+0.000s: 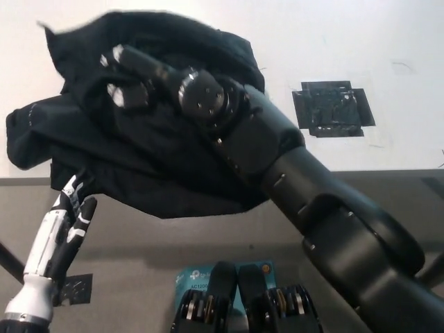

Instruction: The robot grabs the right edges of the black jacket on the table, and folds it in half

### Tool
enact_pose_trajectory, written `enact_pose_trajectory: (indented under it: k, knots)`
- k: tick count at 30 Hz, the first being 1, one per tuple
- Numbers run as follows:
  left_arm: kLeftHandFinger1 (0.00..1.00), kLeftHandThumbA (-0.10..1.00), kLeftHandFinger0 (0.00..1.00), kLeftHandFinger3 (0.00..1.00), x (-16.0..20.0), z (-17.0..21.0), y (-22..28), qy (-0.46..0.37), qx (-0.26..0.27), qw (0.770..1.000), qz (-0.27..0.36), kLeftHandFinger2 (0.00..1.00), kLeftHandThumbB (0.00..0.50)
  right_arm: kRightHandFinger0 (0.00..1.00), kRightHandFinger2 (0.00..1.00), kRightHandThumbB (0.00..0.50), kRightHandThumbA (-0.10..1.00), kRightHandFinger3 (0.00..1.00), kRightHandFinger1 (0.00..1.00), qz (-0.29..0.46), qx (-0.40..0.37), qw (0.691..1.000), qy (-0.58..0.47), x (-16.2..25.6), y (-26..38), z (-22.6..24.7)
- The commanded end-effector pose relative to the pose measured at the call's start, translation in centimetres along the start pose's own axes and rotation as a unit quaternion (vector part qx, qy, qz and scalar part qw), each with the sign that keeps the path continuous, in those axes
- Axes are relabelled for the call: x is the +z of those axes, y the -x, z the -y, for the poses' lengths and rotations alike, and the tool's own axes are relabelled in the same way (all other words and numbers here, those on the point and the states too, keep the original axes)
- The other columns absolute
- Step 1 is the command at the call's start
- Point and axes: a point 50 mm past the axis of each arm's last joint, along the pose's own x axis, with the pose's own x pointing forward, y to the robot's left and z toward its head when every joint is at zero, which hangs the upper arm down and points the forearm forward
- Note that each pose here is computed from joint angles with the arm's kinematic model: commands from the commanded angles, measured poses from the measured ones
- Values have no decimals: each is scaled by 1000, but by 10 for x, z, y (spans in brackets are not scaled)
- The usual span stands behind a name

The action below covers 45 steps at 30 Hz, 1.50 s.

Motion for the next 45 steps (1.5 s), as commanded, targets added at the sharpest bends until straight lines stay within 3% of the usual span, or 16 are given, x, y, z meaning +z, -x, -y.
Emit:
enact_pose_trajectory:
  k: [1, 2, 4, 7, 8, 9, 10, 13, 16, 17, 20, 22, 31, 32, 36, 45]
  knots:
    - [1000, 859, 1000, 1000, 15, -6, -4, -5, -9, 1000, 25, 1000, 18, 0, 611, 216, -100, 622, 264, 35, -34, 998, 49, 13, -3, 10]
    - [1000, 864, 1000, 1000, 17, -5, -5, -11, -11, 1000, 26, 1000, 28, 89, 788, 233, -47, 775, 397, -7, -25, 998, 53, -9, 0, 8]
    - [1000, 877, 1000, 1000, 19, -5, -6, -17, -13, 999, 31, 1000, 20, 343, 640, 248, 126, 685, 501, -25, -19, 997, 64, -18, 1, 8]
    - [1000, 876, 1000, 1000, 20, -5, -8, -18, -13, 999, 33, 1000, 19, 220, 311, 248, 119, 363, 289, -25, -21, 997, 65, -18, 1, 10]
    - [1000, 878, 1000, 1000, 21, -5, -9, -18, -14, 999, 33, 1000, 34, 502, 669, 284, 327, 736, 610, -34, -2, 997, 71, -16, 1, 11]
    - [1000, 880, 1000, 1000, 22, -4, -10, -19, -14, 999, 33, 1000, 37, 643, 804, 286, 395, 956, 707, -48, 25, 996, 78, -14, 1, 14]
    - [1000, 887, 1000, 1000, 22, -4, -11, -21, -14, 999, 36, 1000, 41, 877, 1000, 309, 460, 1000, 959, -46, 37, 995, 83, -11, 1, 16]
    - [1000, 895, 1000, 1000, 22, -4, -12, -24, -14, 999, 37, 1000, 51, 1000, 1000, 342, 577, 1000, 1000, -45, 47, 993, 95, -5, 0, 18]
    - [1000, 905, 1000, 1000, 22, -4, -14, -29, -14, 999, 39, 1000, 51, 1000, 1000, 365, 634, 1000, 1000, -45, 62, 991, 114, 3, -1, 23]
    - [1000, 913, 1000, 1000, 23, -4, -15, -35, -13, 998, 43, 1000, 45, 1000, 1000, 425, 791, 1000, 1000, -45, 83, 989, 117, 22, -3, 29]
    - [1000, 916, 1000, 1000, 23, -4, -15, -36, -13, 998, 43, 1000, 44, 1000, 1000, 436, 803, 1000, 1000, -46, 88, 988, 117, 24, -3, 30]
    - [1000, 927, 1000, 1000, 26, -2, -18, -40, -16, 998, 40, 1000, 57, 1000, 1000, 499, 1000, 1000, 1000, -30, 111, 980, 161, 58, -5, 41]
    - [1000, 924, 1000, 1000, 28, 3, -29, -45, -26, 997, 48, 1000, 49, 1000, 1000, 499, 1000, 1000, 1000, 1, 163, 966, 200, 144, 3, 62]
    - [1000, 923, 1000, 1000, 29, 4, -30, -46, -27, 997, 54, 1000, 31, 1000, 1000, 446, 1000, 1000, 1000, 7, 182, 961, 208, 168, 6, 63]
    - [1000, 849, 1000, 1000, 28, 4, -28, -36, -29, 997, 55, 1000, 3, 1000, 1000, 403, 1000, 1000, 1000, -1, 217, 946, 243, 190, 13, 63]
    - [1000, 883, 1000, 1000, 25, 5, -29, -40, -30, 997, 60, 1000, 11, 1000, 1000, 415, 1000, 1000, 1000, 9, 251, 930, 268, 227, 46, 87]
